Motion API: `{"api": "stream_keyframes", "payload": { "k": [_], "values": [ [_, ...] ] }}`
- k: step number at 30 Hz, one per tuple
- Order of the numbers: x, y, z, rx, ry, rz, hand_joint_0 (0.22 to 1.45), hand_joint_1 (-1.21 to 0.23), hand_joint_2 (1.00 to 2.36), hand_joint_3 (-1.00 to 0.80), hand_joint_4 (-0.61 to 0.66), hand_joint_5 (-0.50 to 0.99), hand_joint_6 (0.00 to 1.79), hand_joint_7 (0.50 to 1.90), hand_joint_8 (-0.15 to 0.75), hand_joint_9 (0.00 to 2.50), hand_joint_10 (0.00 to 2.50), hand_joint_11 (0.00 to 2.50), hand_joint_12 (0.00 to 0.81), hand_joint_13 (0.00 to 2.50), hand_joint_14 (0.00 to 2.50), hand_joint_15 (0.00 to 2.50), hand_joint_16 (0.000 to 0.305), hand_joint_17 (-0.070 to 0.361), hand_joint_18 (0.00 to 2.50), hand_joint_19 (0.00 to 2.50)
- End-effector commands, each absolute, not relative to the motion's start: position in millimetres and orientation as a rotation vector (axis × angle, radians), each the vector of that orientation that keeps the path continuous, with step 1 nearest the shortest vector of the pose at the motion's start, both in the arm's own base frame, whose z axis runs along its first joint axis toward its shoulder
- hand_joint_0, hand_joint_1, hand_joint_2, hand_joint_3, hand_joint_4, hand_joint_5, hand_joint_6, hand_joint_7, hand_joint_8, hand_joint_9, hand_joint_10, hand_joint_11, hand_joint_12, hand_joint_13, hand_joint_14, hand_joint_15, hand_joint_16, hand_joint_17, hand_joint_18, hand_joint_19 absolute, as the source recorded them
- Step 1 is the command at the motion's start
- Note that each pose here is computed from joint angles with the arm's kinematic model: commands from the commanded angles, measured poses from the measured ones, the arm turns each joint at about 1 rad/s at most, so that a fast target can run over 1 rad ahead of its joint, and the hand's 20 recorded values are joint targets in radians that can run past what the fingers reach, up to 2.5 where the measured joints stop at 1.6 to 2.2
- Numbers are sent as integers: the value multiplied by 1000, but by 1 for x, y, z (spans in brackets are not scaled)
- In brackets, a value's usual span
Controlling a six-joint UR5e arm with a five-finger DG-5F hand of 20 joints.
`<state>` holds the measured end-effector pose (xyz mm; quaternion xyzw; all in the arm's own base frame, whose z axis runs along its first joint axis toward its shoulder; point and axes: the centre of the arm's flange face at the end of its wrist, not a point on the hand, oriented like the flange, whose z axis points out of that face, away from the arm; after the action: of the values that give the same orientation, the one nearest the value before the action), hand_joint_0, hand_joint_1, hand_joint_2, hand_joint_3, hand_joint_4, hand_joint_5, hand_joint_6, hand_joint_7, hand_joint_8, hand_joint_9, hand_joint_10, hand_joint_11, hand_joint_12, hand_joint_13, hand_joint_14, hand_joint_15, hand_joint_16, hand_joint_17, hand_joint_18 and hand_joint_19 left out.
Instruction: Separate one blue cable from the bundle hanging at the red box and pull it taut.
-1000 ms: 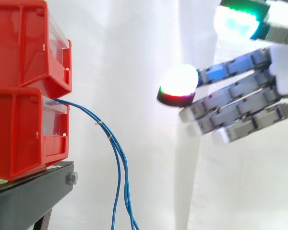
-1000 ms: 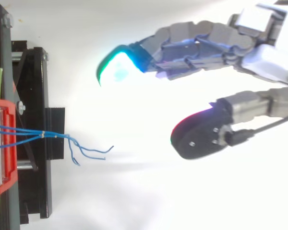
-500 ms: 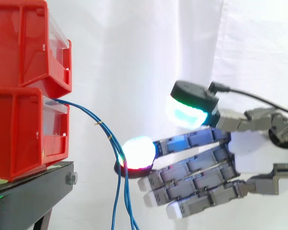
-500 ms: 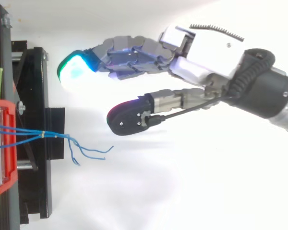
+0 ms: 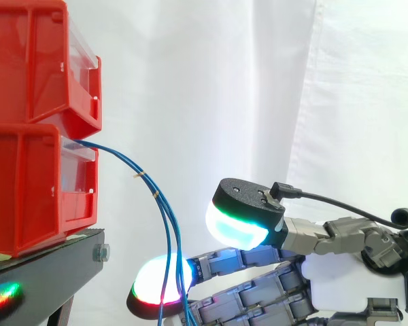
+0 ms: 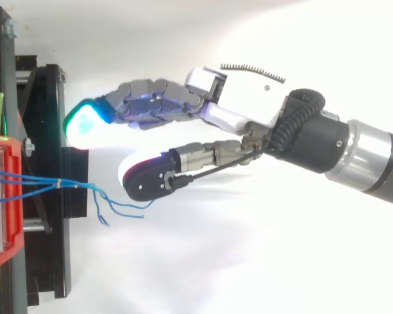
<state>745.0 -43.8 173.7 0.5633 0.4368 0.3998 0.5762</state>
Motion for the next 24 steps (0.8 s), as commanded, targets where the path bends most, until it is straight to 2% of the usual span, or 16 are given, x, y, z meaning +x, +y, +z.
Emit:
{"api": "stream_keyframes", "payload": {
  "k": [1, 4, 7, 15, 24],
  "values": [
    [747, -40, 171, 1303, 1060, 982, 578, -636, 1001, -491, 260, -219, 502, 682, 318, 523, 0, 0, 352, 504, 1, 75, 42, 94, 481, 176],
    [748, -45, 160, 1314, 1071, 1004, 578, -635, 1001, -491, 262, -219, 502, 685, 320, 532, 0, 5, 354, 515, 3, 89, 42, 94, 491, 178],
    [753, -40, 158, 1319, 1054, 1134, 579, -635, 1001, -491, 263, -218, 502, 685, 320, 541, 0, 4, 355, 525, 3, 95, 42, 93, 496, 181],
    [755, -37, 159, 1311, 1049, 1158, 579, -633, 1001, -489, 265, -217, 502, 685, 322, 557, 0, 27, 359, 552, 4, 116, 42, 94, 510, 199],
    [764, -38, 173, 1290, 1014, 1184, 580, -632, 1001, -488, 265, -215, 502, 690, 323, 572, 1, 45, 359, 587, 5, 146, 41, 93, 538, 216]
  ]
}}
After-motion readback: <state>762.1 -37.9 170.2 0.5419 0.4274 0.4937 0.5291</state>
